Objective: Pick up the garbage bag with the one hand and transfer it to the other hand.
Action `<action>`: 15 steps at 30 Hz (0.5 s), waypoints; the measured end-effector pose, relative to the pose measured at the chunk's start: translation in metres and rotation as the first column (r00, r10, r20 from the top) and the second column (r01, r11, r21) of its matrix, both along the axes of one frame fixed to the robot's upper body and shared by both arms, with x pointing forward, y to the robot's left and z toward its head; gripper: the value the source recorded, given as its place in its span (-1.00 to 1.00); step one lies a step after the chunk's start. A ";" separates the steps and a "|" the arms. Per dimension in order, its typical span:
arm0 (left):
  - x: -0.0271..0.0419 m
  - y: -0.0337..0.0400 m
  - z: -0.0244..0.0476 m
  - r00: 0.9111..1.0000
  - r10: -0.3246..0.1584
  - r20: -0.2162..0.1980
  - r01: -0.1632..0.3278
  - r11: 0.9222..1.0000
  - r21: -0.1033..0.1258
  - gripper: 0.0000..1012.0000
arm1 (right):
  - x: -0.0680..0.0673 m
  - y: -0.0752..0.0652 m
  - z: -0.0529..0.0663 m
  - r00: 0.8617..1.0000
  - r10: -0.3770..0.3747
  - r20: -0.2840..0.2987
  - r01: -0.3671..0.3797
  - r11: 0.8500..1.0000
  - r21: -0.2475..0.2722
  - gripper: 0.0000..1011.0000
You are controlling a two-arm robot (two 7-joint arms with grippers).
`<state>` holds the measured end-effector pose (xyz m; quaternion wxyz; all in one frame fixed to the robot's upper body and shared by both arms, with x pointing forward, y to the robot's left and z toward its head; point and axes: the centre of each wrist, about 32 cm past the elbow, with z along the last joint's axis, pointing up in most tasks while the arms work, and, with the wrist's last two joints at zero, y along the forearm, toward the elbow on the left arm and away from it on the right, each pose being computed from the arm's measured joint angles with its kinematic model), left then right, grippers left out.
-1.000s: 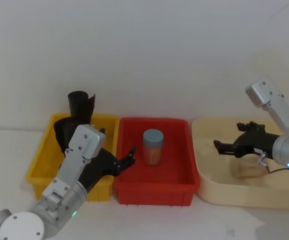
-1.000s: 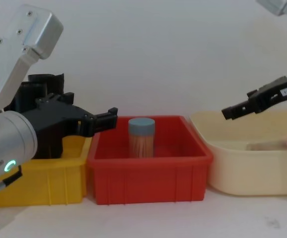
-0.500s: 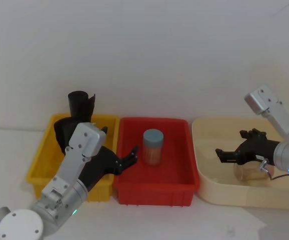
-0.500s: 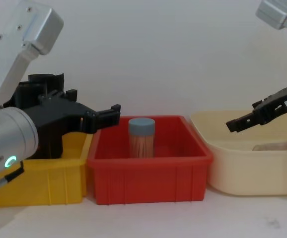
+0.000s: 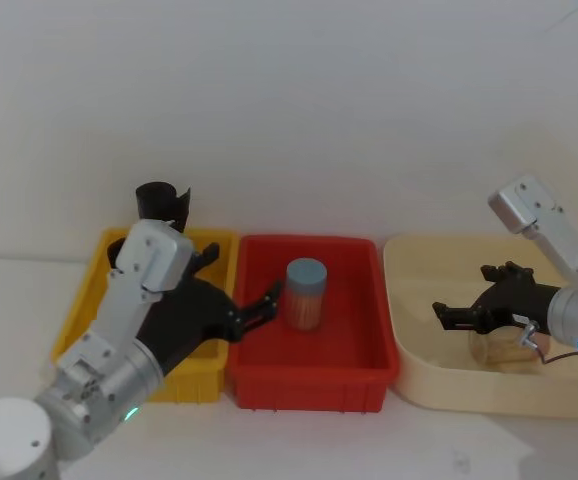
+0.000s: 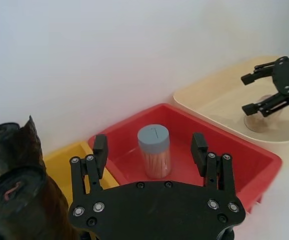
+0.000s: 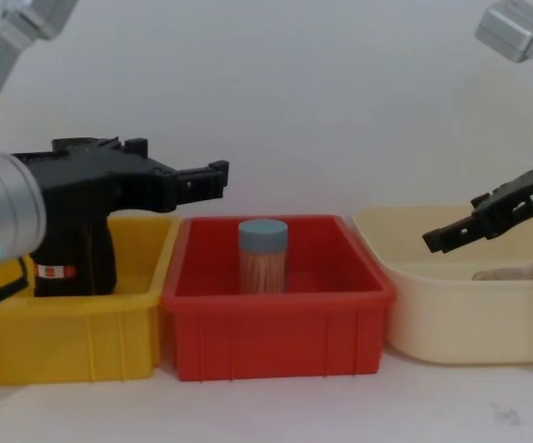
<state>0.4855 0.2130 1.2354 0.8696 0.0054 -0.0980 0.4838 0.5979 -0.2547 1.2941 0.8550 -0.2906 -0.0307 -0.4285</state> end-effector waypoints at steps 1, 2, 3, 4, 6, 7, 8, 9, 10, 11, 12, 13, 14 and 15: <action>-0.0034 0.0021 0.0023 1.000 -0.002 -0.013 0.002 1.000 -0.003 0.98 | 0.000 0.000 0.000 1.000 0.000 -0.001 0.000 1.000 0.000 0.98; -0.0053 0.0038 0.0032 1.000 -0.001 -0.019 0.001 1.000 -0.003 0.98 | 0.000 0.000 0.000 1.000 0.000 -0.001 0.000 1.000 -0.001 0.98; -0.0074 0.0047 0.0052 1.000 -0.002 -0.023 0.002 1.000 -0.004 0.98 | 0.000 0.000 0.000 1.000 0.000 -0.001 0.000 1.000 -0.001 0.98; -0.0111 0.0070 0.0072 0.999 -0.001 -0.038 0.000 1.000 -0.005 0.98 | 0.000 0.000 0.000 1.000 0.000 -0.001 0.000 1.000 -0.001 0.98; -0.0155 0.0098 0.0097 0.999 0.002 -0.048 -0.002 1.000 -0.004 0.98 | 0.000 0.000 0.000 1.000 0.000 -0.002 0.000 1.000 -0.002 0.98; -0.0194 0.0126 0.0118 0.998 0.009 -0.058 -0.009 1.000 -0.003 0.98 | 0.000 0.000 0.000 1.000 -0.001 -0.002 0.001 1.000 -0.002 0.98; -0.0194 0.0126 0.0118 0.998 0.009 -0.058 -0.009 1.000 -0.003 0.98 | 0.000 0.000 0.000 1.000 -0.001 -0.002 0.001 1.000 -0.002 0.98; -0.0235 0.0151 0.0138 0.998 0.017 -0.067 -0.018 1.000 -0.001 0.98 | 0.000 0.000 -0.001 1.000 -0.001 -0.002 0.001 1.000 -0.003 0.98; -0.0261 0.0167 0.0150 0.997 0.024 -0.074 -0.024 1.000 0.001 0.98 | 0.000 0.000 -0.001 1.000 -0.001 -0.003 0.001 1.000 -0.003 0.98; -0.0301 0.0192 0.0168 0.996 0.037 -0.085 -0.037 0.999 0.005 0.98 | 0.000 0.000 -0.001 1.000 -0.001 -0.003 0.001 1.000 -0.003 0.98; -0.0321 0.0206 0.0178 0.995 0.042 -0.087 -0.042 0.999 0.006 0.98 | 0.000 0.000 -0.001 1.000 -0.001 -0.003 0.001 1.000 -0.003 0.98; -0.0359 0.0230 0.0196 0.993 0.058 -0.099 -0.057 0.998 0.011 0.98 | 0.000 0.000 -0.001 1.000 -0.001 -0.004 0.001 1.000 -0.004 0.98; -0.0377 0.0239 0.0204 0.993 0.065 -0.102 -0.064 0.998 0.013 0.98 | 0.000 0.000 -0.001 1.000 -0.001 -0.004 0.001 1.000 -0.004 0.98; -0.0403 0.0254 0.0214 0.992 0.073 -0.106 -0.071 0.997 0.015 0.98 | 0.000 0.000 -0.001 1.000 -0.001 -0.004 0.001 1.000 -0.004 0.98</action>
